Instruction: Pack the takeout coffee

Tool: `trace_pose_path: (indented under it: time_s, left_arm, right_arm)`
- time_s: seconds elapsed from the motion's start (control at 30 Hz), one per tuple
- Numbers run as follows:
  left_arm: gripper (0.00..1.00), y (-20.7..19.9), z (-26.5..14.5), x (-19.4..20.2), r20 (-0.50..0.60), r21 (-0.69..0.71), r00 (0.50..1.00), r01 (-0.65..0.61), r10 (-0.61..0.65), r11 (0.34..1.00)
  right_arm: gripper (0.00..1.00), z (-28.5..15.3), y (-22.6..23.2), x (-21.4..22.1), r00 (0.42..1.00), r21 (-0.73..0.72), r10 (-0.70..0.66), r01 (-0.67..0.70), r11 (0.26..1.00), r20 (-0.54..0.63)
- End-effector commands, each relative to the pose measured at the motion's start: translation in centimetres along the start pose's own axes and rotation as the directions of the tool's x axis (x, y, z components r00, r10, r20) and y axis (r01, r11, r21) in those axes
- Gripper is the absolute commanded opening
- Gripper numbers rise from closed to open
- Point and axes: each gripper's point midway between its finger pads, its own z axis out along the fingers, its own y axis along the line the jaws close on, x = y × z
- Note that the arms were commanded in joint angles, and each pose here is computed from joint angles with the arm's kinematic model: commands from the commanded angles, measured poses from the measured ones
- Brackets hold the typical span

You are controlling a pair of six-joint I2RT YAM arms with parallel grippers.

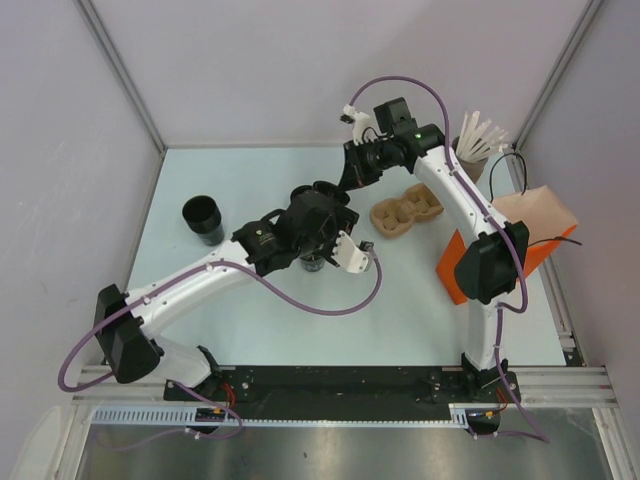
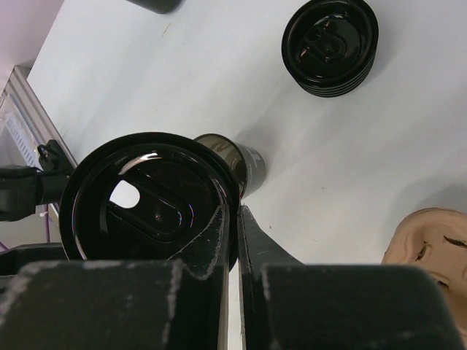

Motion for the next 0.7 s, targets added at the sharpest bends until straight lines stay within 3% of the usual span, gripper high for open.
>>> trace_pose_path:
  time_s: [0.0, 0.13, 0.43, 0.63, 0.67]
  left_arm:
    - [0.74, 2.7, -0.7, -0.3, -0.011, -0.081, 1.0, 0.028, -0.029, 0.996]
    - [0.65, 2.3, 0.0, -0.1, -0.024, -0.066, 0.999, 0.032, -0.034, 0.997]
    - [0.22, 2.0, 0.3, -0.1, -0.029, -0.057, 0.997, 0.07, -0.072, 0.996]
    - [0.0, 1.0, -0.1, -0.1, -0.021, -0.025, 0.995, 0.096, -0.097, 0.995]
    - [0.0, 0.9, -0.2, -0.2, -0.015, -0.023, 0.994, 0.111, -0.112, 0.993]
  right_arm:
    - [0.0, -1.9, 2.0, -1.3, 0.998, -0.024, -0.02, 0.021, 0.999, 0.053]
    - [0.0, -2.1, 2.3, -1.3, 0.998, -0.02, -0.03, 0.031, 0.999, 0.056]
    - [0.0, -2.7, 2.9, -1.2, 0.997, -0.016, -0.049, 0.051, 0.999, 0.06]
    - [0.0, -4.7, 3.0, -2.8, 0.991, -0.012, -0.066, 0.068, 0.998, 0.117]
    - [0.02, -5.1, 3.1, -3.1, 0.989, -0.014, -0.07, 0.073, 0.997, 0.129]
